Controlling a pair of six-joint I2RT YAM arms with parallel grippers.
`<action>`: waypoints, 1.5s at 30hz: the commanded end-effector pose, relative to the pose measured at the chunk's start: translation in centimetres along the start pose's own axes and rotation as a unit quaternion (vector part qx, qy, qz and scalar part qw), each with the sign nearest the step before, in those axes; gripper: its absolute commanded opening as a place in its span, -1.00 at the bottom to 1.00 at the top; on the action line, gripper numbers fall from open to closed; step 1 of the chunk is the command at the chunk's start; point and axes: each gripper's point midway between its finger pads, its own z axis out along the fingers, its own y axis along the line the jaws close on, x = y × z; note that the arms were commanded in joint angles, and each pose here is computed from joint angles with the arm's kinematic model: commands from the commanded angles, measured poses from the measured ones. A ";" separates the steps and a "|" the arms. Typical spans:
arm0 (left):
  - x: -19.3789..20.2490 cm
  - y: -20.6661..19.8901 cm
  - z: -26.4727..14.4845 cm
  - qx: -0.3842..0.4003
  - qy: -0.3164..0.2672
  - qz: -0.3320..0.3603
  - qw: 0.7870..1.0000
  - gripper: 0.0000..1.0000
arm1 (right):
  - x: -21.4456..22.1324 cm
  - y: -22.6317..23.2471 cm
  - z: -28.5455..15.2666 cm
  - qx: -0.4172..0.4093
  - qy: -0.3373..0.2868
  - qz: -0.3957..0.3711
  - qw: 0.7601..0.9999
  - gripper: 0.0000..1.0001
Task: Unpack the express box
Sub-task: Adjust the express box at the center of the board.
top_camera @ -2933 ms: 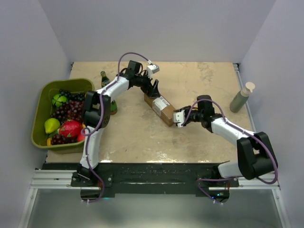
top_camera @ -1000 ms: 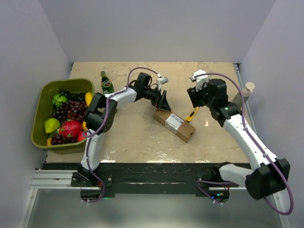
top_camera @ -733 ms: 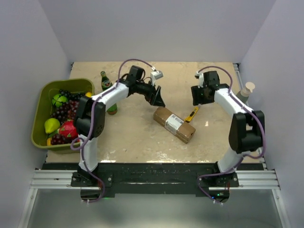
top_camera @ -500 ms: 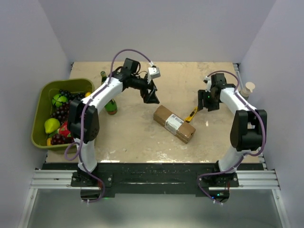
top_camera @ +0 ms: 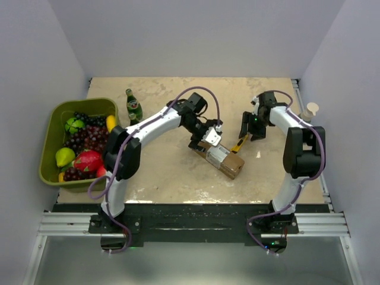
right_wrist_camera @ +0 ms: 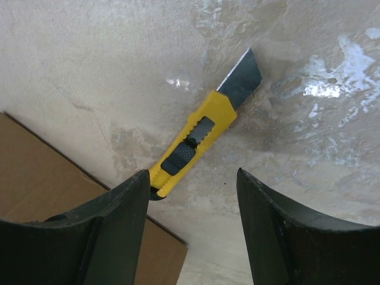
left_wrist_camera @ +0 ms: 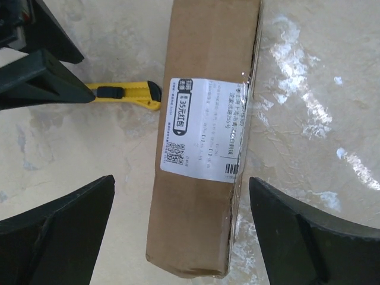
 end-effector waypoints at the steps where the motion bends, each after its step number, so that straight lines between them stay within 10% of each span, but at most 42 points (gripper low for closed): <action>1: 2.4 -1.3 1.7 0.049 0.031 0.048 0.997 1.00 | -1.2 0.8 -0.4 -0.009 -0.015 0.025 1.000 0.23; 8: 5.8 -3.7 4.0 0.057 0.069 -0.030 0.996 0.95 | -1.3 0.5 0.8 -0.003 -0.009 0.029 1.000 0.20; 12: 7.3 0.1 2.7 -0.072 0.114 -0.106 0.985 0.68 | -1.9 0.3 0.8 0.001 -0.013 0.020 1.000 0.20; 23: 9.3 -4.1 -4.2 -0.229 0.206 -0.343 0.887 0.56 | -1.7 0.4 2.6 0.006 0.000 0.018 1.000 0.15; 36: 7.3 -4.7 -6.1 -0.248 0.140 -0.479 0.830 0.89 | -4.3 -0.6 5.7 0.060 -0.013 -0.032 0.998 0.20; 45: 6.0 -2.1 -10.1 -0.277 0.083 -0.470 0.834 0.89 | -4.8 3.7 7.2 -0.001 -0.015 -0.067 0.998 0.37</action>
